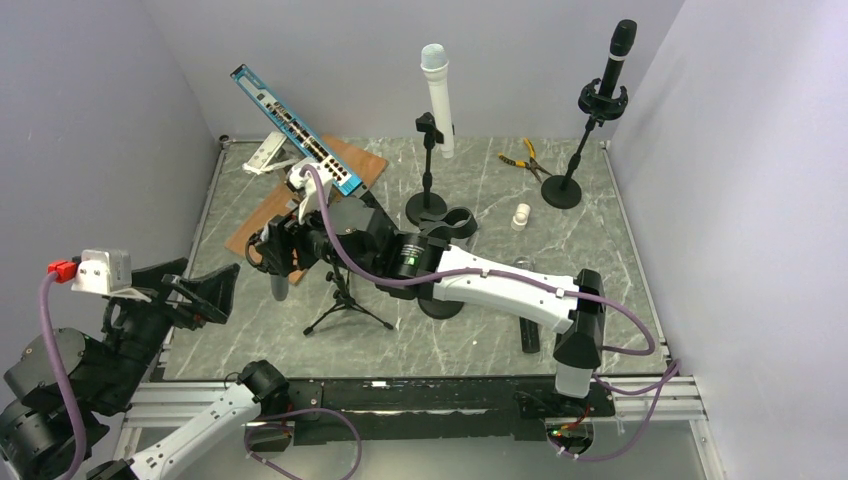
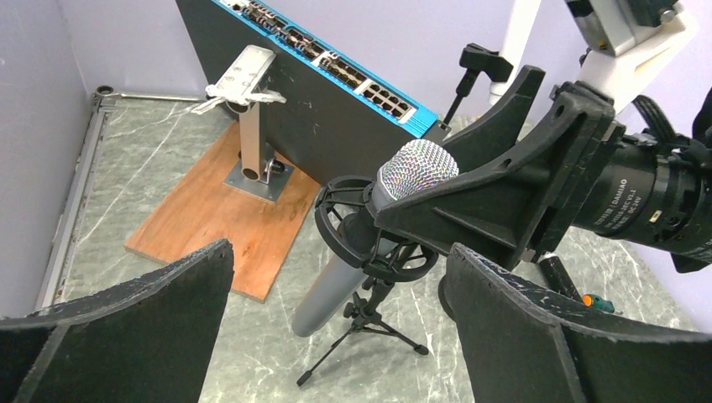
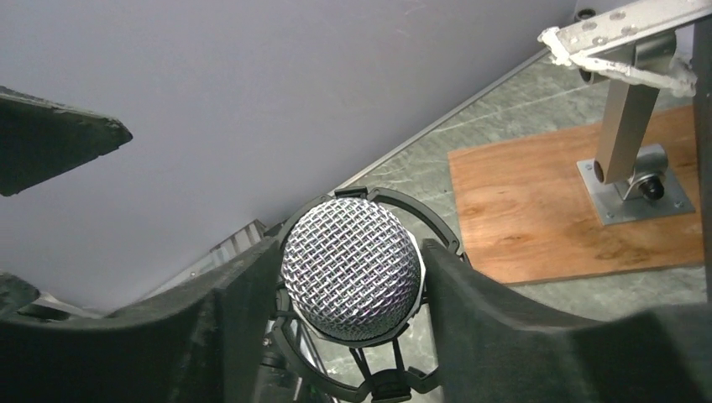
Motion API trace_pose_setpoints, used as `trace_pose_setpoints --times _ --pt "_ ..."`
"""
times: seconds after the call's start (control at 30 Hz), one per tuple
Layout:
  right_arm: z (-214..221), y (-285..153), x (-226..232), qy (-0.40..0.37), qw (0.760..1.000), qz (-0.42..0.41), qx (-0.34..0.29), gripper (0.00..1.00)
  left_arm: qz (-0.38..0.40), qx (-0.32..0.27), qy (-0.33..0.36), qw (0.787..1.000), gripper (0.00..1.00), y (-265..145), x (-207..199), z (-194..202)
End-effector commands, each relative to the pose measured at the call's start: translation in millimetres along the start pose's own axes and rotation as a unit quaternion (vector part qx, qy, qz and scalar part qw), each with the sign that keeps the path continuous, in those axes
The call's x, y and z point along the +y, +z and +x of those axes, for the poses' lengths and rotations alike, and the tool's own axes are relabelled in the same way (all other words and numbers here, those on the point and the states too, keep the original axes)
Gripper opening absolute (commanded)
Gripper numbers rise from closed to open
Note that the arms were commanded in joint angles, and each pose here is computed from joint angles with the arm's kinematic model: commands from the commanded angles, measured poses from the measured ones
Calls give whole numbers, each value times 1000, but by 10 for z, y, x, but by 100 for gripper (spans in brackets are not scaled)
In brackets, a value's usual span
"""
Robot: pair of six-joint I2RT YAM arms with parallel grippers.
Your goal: Remove the microphone from the stand
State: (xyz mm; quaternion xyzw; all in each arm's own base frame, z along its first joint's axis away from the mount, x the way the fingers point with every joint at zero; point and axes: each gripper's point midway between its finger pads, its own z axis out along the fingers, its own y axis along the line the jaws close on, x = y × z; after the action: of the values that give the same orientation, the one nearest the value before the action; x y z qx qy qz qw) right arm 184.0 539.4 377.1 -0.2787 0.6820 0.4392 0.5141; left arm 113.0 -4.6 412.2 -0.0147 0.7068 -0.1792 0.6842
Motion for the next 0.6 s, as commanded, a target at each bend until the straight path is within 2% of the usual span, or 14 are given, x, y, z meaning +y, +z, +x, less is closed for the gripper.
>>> trace_pose_setpoints --times 0.0,0.07,0.1,0.57 --pt "-271 -33 50 0 999 -1 -35 54 -1 -14 -14 1000 99 -37 17 -68" --pt "-281 -42 55 -2 999 -1 -36 41 2 -12 -13 1000 99 -22 -1 -58" --pt "-302 -49 54 -3 999 0 -38 39 2 -11 -13 1000 99 -11 -7 -54" --pt "-854 -211 157 -19 997 -4 -80 22 8 2 -12 1000 99 70 -67 34"
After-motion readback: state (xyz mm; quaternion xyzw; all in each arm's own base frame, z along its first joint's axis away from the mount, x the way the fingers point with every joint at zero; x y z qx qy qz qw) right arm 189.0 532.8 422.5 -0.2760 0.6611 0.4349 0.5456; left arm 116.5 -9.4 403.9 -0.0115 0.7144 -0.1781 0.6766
